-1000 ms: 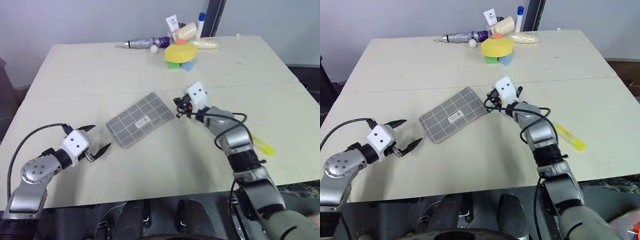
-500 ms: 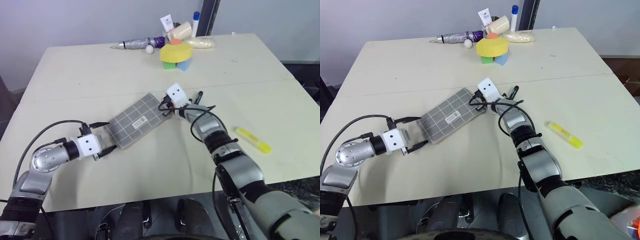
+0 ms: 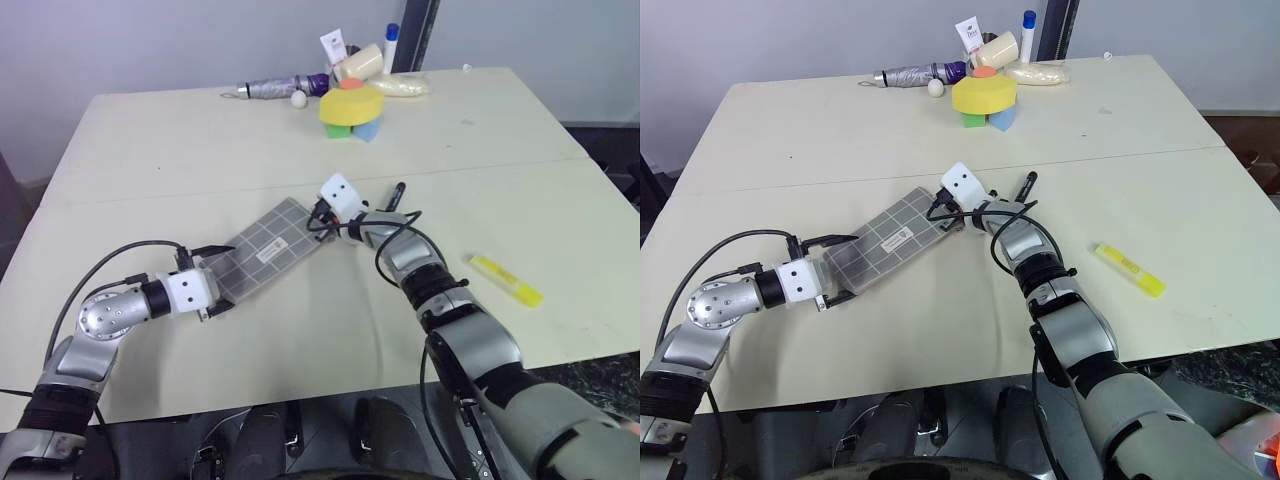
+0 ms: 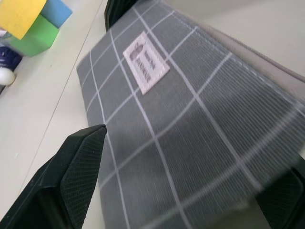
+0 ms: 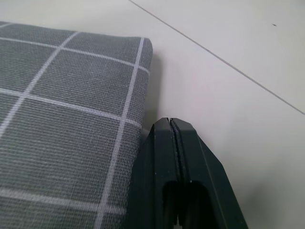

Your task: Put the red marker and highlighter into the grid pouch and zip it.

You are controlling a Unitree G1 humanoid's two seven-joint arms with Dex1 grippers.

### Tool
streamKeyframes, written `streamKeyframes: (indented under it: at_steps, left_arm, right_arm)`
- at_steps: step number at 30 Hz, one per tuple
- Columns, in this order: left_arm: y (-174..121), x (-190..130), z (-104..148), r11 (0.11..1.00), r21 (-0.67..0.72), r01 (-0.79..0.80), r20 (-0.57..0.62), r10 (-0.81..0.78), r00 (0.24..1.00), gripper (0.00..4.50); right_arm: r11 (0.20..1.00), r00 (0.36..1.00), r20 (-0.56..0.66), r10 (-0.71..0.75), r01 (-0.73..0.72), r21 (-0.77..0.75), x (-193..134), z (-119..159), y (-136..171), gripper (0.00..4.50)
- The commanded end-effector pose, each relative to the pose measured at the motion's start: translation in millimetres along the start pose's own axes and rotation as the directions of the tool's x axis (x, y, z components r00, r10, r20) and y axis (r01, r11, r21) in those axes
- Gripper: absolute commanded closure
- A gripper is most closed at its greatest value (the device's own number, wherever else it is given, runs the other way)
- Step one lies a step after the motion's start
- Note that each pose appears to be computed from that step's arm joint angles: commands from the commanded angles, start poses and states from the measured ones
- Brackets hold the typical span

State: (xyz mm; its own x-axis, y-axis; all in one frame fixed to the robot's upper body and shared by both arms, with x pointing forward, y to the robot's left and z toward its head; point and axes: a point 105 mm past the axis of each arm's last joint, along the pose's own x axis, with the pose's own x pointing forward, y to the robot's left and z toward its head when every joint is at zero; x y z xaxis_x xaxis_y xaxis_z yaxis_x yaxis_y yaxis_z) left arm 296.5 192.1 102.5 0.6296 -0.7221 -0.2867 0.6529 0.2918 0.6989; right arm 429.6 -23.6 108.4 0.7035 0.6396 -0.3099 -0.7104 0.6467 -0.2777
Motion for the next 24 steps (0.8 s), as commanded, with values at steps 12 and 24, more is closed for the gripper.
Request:
streamKeyframes:
  at_steps: [12, 24]
  left_arm:
    - [-20, 4, 5, 0.993, -0.095, 0.077, 0.049, -0.073, 0.996, 1.74]
    - [3, 19, 30, 0.955, -0.291, -0.058, 0.149, 0.105, 0.983, 4.47]
  right_arm:
    - [1.0, 0.999, 0.046, -0.005, 0.005, -0.001, -7, 12, -1, 4.5]
    - [0.963, 0.94, 0.211, -0.268, 0.271, 0.013, -103, 43, -69, 4.5]
